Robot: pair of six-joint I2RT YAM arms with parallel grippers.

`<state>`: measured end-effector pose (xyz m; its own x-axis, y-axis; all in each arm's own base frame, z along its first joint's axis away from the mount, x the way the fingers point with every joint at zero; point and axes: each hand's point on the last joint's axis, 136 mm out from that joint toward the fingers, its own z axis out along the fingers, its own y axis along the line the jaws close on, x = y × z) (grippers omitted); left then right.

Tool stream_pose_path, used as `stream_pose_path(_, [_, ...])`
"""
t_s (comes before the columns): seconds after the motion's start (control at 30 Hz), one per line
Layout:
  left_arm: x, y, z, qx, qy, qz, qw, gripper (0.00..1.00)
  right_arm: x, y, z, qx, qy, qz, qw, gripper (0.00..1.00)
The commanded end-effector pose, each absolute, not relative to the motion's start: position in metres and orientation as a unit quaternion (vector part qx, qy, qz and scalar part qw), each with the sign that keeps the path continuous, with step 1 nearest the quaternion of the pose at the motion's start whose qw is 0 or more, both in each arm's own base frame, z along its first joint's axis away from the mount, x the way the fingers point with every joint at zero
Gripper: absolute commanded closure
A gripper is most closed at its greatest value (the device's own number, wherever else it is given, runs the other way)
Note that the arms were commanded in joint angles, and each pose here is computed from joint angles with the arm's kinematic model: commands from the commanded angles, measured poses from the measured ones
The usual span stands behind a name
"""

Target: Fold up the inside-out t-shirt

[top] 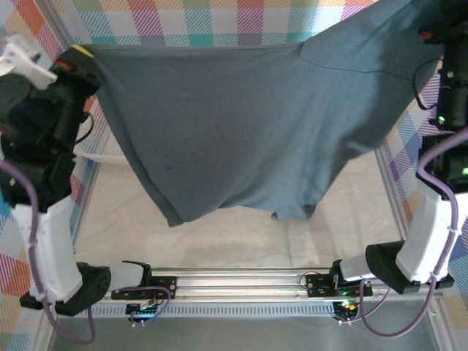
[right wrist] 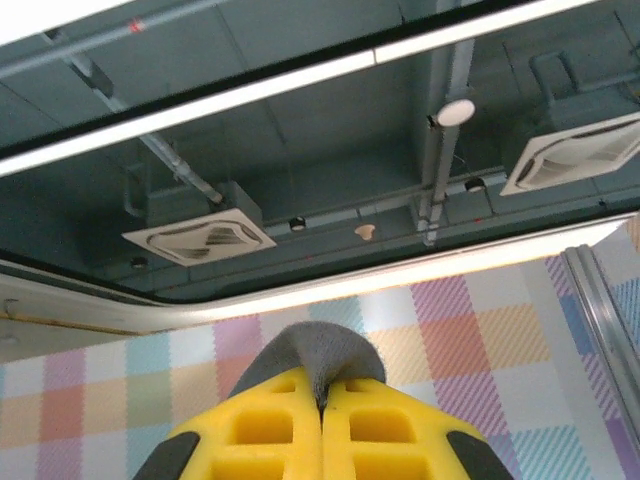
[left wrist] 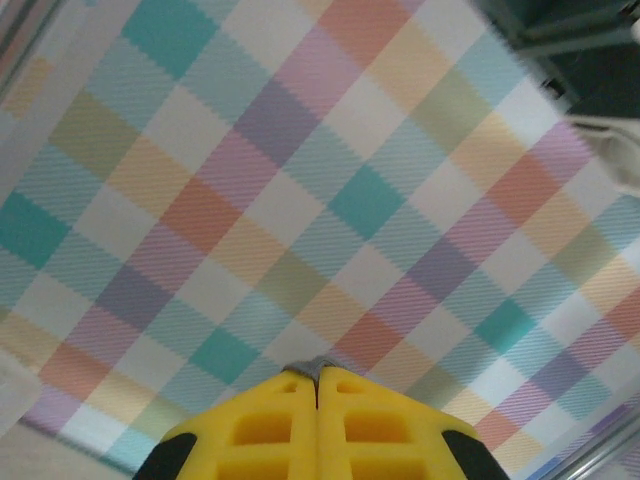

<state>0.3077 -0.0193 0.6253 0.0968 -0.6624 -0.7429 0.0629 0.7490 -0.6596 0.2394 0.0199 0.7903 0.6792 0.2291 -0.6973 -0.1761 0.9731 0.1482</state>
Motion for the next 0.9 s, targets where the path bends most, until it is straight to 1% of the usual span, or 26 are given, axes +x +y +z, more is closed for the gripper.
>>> stream_pose_path(0.0, [0.372, -0.03, 0.577, -0.24, 0.677, -0.233, 0.656, 1.0, 0.335, 0.016, 0.749, 0.062, 0.451, 0.058, 0.888, 1.0])
stream_pose_path(0.2, [0.476, -0.023, 0.491, -0.268, 0.713, -0.203, 0.615, 1.0, 0.478, 0.029, 0.659, 0.057, 0.543, 0.049, 0.837, 1.0])
stream_pose_path(0.37, [0.558, -0.003, 0.436, -0.283, 0.725, -0.178, 0.602, 1.0, 0.566, 0.045, 0.596, 0.06, 0.572, 0.103, 0.812, 1.0])
stream_pose_path(0.4, [0.573, -0.001, 0.429, -0.281, 0.725, -0.179, 0.603, 0.94, 0.579, 0.048, 0.586, 0.06, 0.572, 0.113, 0.81, 1.0])
stream_pose_path(0.43, [0.586, 0.002, 0.425, -0.278, 0.724, -0.185, 0.604, 0.85, 0.589, 0.05, 0.578, 0.058, 0.572, 0.12, 0.809, 0.99])
stream_pose_path(0.47, [0.595, 0.003, 0.422, -0.274, 0.724, -0.191, 0.603, 0.78, 0.596, 0.052, 0.572, 0.054, 0.572, 0.127, 0.809, 0.87])
stream_pose_path(0.5, [0.601, 0.002, 0.429, -0.266, 0.72, -0.204, 0.607, 0.71, 0.602, 0.054, 0.567, 0.048, 0.573, 0.132, 0.807, 0.7])
stream_pose_path(0.53, [0.605, 0.002, 0.435, -0.257, 0.718, -0.215, 0.61, 0.66, 0.605, 0.056, 0.564, 0.041, 0.575, 0.138, 0.805, 0.56])
stream_pose_path(0.57, [0.606, 0.0, 0.442, -0.247, 0.717, -0.225, 0.612, 0.63, 0.607, 0.056, 0.561, 0.039, 0.58, 0.143, 0.801, 0.48])
stream_pose_path(0.6, [0.605, -0.004, 0.448, -0.234, 0.717, -0.237, 0.612, 0.6, 0.607, 0.054, 0.559, 0.04, 0.585, 0.148, 0.796, 0.44])
stream_pose_path(0.67, [0.597, -0.015, 0.461, -0.211, 0.719, -0.26, 0.609, 0.57, 0.603, 0.052, 0.557, 0.047, 0.598, 0.16, 0.784, 0.44])
stream_pose_path(0.73, [0.582, -0.033, 0.469, -0.183, 0.729, -0.298, 0.589, 0.56, 0.593, 0.052, 0.554, 0.054, 0.623, 0.171, 0.762, 0.46])
stream_pose_path(0.8, [0.563, -0.047, 0.466, -0.175, 0.746, -0.324, 0.554, 0.55, 0.577, 0.06, 0.545, 0.048, 0.662, 0.19, 0.723, 0.46])
stream_pose_path(0.87, [0.542, -0.061, 0.449, -0.175, 0.771, -0.338, 0.511, 0.53, 0.552, 0.072, 0.525, 0.03, 0.716, 0.21, 0.665, 0.45])
